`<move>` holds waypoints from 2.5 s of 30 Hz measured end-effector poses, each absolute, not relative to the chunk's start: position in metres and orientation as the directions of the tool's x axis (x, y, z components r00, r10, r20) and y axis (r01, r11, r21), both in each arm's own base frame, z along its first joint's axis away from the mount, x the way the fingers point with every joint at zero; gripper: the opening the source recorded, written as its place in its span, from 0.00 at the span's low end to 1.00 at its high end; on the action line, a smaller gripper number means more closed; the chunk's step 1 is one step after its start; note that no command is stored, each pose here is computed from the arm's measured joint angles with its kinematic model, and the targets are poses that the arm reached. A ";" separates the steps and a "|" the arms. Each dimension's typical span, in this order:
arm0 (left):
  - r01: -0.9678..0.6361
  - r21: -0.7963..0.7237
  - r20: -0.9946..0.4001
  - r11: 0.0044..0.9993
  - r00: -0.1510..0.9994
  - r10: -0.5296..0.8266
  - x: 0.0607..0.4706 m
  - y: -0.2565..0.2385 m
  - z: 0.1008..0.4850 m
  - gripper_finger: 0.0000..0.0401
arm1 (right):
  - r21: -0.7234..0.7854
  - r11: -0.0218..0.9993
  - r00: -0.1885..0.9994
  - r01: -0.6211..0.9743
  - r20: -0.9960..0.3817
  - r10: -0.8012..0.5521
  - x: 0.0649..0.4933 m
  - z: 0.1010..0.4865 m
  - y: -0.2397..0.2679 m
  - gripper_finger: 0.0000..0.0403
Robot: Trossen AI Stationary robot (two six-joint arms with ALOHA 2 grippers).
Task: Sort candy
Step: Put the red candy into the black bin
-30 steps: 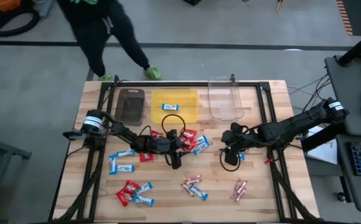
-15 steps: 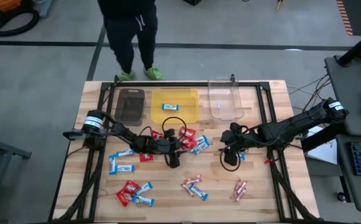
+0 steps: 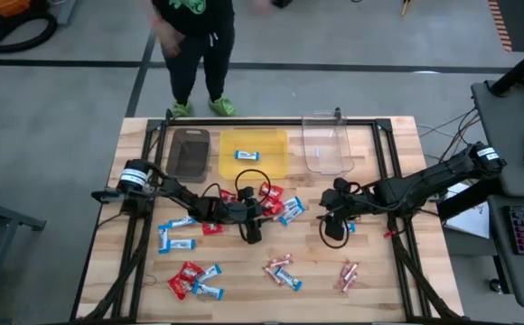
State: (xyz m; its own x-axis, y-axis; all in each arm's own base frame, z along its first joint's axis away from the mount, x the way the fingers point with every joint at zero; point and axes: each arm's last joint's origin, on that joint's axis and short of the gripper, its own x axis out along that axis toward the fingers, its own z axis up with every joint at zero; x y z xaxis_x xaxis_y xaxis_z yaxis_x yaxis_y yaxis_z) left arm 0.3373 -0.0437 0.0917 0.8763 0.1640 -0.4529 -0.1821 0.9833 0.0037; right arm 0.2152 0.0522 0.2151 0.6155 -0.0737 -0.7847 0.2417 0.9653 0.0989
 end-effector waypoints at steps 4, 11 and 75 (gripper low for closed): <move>-0.162 -0.006 -0.454 0.987 0.880 0.142 0.337 -0.044 0.093 0.30 | 0.100 0.965 0.618 0.242 -0.783 -0.073 0.215 0.215 0.052 0.50; -0.204 0.044 -0.472 0.978 0.859 0.200 0.336 -0.038 0.088 0.30 | 0.112 0.964 0.638 0.239 -0.767 -0.069 0.217 0.217 0.053 0.50; -0.742 0.178 -0.621 0.646 0.425 0.659 0.176 0.044 0.244 0.00 | 0.070 0.961 0.678 0.267 -0.723 -0.136 0.221 0.220 0.051 0.50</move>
State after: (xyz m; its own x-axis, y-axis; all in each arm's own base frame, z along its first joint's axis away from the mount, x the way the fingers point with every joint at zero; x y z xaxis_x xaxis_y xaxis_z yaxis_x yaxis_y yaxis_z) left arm 0.1755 0.0440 0.2439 0.4249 0.6589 -0.6207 -0.7420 0.6463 0.1782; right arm 0.2210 0.0513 0.2199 0.6779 -0.1357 -0.7226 0.2672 0.9611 0.0702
